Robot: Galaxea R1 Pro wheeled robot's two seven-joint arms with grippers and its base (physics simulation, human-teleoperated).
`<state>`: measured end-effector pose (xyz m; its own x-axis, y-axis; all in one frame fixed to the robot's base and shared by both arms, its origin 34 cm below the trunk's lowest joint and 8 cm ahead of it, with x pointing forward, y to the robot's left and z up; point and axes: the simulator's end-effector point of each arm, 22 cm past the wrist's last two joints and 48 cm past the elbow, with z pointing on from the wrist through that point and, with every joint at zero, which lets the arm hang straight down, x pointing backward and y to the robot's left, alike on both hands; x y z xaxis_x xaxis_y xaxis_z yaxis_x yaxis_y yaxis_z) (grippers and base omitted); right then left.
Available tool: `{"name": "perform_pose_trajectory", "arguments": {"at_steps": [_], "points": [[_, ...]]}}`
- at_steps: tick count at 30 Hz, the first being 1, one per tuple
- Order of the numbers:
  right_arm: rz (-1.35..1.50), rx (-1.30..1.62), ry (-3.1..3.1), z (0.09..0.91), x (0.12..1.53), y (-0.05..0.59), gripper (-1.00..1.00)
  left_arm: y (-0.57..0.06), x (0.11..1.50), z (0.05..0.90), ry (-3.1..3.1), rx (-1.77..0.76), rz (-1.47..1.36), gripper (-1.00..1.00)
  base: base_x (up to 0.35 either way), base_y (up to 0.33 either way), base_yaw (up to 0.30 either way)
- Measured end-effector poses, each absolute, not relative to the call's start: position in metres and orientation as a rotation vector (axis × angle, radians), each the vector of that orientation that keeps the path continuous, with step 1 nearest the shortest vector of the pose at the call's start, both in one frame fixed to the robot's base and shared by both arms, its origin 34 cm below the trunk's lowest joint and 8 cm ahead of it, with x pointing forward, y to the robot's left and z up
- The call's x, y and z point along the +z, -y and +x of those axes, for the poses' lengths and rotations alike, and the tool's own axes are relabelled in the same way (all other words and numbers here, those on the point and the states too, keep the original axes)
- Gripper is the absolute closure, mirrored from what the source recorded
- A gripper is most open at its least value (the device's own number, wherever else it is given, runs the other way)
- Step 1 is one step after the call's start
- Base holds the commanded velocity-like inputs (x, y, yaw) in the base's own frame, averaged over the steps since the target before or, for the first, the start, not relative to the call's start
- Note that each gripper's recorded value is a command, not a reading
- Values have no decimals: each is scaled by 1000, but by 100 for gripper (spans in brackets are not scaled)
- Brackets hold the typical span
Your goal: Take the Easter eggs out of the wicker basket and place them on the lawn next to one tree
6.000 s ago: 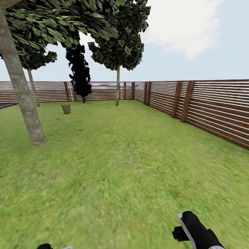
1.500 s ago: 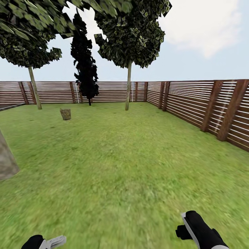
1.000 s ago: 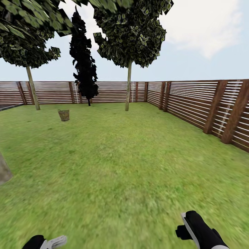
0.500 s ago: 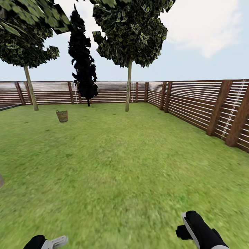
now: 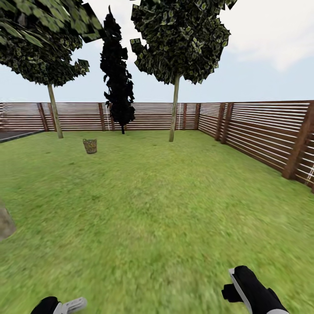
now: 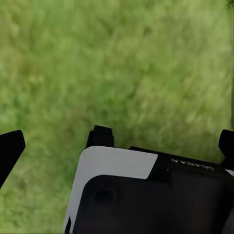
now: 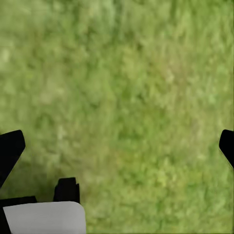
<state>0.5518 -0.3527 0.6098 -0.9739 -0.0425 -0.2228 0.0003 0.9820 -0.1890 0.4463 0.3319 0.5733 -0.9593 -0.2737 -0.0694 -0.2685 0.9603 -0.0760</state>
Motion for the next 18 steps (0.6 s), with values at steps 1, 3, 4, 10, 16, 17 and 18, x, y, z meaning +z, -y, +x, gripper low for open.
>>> {"name": "perform_pose_trajectory", "arguments": {"at_steps": [1,3,4,10,16,17,18], "points": [[-31,-277,-2901,552,610,353,-100,-331,573,446,-3032,-102,-420,-100,344,0,253],[-31,-277,-2901,552,610,353,-100,-331,573,446,-3032,-101,-420,-100,344,0,252],[-31,-277,-2901,552,610,353,-100,-331,573,446,-3032,-101,-420,-100,344,0,236],[-32,-277,-2901,552,610,353,-100,-331,573,446,-3032,-101,-419,-100,344,0,139],[-31,-277,-2901,552,610,353,-100,-324,568,440,-3051,-113,-423,-100,344,0,23],[-31,-277,-2901,552,610,353,-100,-321,567,439,-3052,-119,-422,-100,344,0,4],[-31,-277,-2901,552,610,353,-100,-320,567,439,-3053,-121,-421,-100,344,0,2]]}}
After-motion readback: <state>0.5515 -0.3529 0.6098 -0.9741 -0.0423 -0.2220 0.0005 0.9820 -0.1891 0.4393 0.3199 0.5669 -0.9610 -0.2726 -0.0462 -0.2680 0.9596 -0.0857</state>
